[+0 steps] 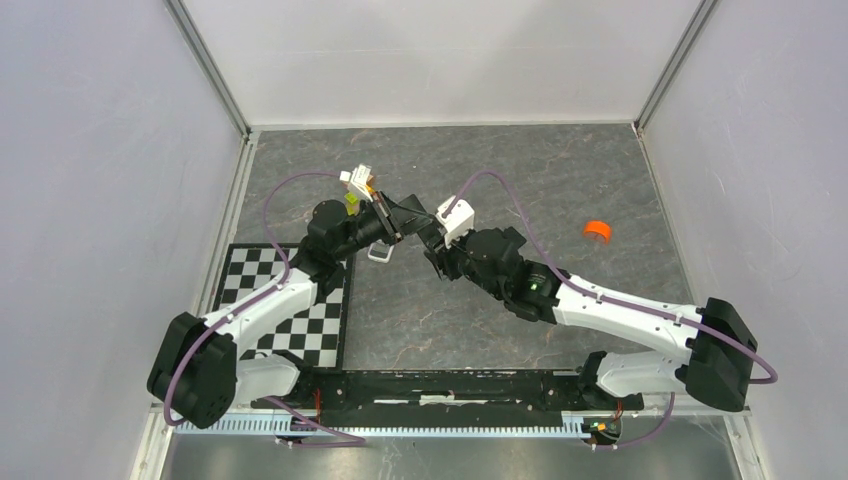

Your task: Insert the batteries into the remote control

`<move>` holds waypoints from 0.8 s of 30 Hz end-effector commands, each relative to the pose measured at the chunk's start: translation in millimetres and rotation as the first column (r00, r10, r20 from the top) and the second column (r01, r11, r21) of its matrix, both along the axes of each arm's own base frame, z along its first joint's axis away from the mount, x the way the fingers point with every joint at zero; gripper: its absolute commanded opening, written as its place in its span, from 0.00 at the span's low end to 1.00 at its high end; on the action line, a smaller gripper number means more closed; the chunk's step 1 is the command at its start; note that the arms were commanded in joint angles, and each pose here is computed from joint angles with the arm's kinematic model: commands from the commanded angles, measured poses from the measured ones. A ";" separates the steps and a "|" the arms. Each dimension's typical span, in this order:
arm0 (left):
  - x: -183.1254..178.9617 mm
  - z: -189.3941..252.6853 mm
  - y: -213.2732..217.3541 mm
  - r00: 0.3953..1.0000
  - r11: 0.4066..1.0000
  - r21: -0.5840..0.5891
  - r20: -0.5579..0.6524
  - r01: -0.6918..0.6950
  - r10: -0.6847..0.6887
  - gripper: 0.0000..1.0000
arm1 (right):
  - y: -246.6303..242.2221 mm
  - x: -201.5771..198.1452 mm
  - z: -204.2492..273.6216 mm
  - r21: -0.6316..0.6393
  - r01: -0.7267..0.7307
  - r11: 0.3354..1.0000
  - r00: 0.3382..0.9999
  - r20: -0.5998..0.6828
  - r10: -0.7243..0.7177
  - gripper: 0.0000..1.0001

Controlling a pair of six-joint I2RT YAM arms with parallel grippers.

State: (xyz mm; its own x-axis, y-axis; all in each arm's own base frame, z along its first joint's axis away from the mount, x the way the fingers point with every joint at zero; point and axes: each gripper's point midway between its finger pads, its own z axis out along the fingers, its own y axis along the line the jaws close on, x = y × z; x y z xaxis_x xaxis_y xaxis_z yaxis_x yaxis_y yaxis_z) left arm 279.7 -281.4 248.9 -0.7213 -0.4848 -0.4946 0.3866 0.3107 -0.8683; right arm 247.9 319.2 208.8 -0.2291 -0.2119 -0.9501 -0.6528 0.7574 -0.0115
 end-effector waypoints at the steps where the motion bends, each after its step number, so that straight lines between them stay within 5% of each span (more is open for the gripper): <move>1: -4.5 23.4 0.0 0.999 0.999 -0.049 0.028 0.024 -0.022 0.32 | -5.8 9.2 23.2 0.015 0.015 1.000 0.995 0.093 -0.016 0.35; 6: -3.5 15.7 7.9 1.000 0.998 -0.065 0.000 0.010 -0.010 0.49 | -9.8 7.7 26.2 -0.007 -0.018 1.000 0.989 0.147 0.019 0.32; 10: -3.8 15.1 8.1 1.000 0.995 -0.095 -0.013 0.019 -0.020 0.50 | -3.7 0.9 29.7 -0.022 -0.099 0.995 0.980 0.170 0.101 0.32; 19: -3.7 8.6 2.5 0.997 0.987 -0.152 -0.049 0.054 -0.062 0.18 | 7.9 -6.1 24.2 -0.044 -0.202 0.978 0.967 0.151 0.207 0.35; 21: -3.6 7.0 2.6 0.997 0.986 -0.155 -0.048 0.058 -0.066 0.05 | 3.8 -0.7 22.4 -0.042 -0.174 0.984 0.974 0.138 0.179 0.42; 24: 0.3 2.5 8.1 0.998 0.989 -0.142 -0.044 0.046 -0.052 0.02 | -7.3 4.1 23.6 -0.036 -0.128 0.991 0.981 0.142 0.132 0.74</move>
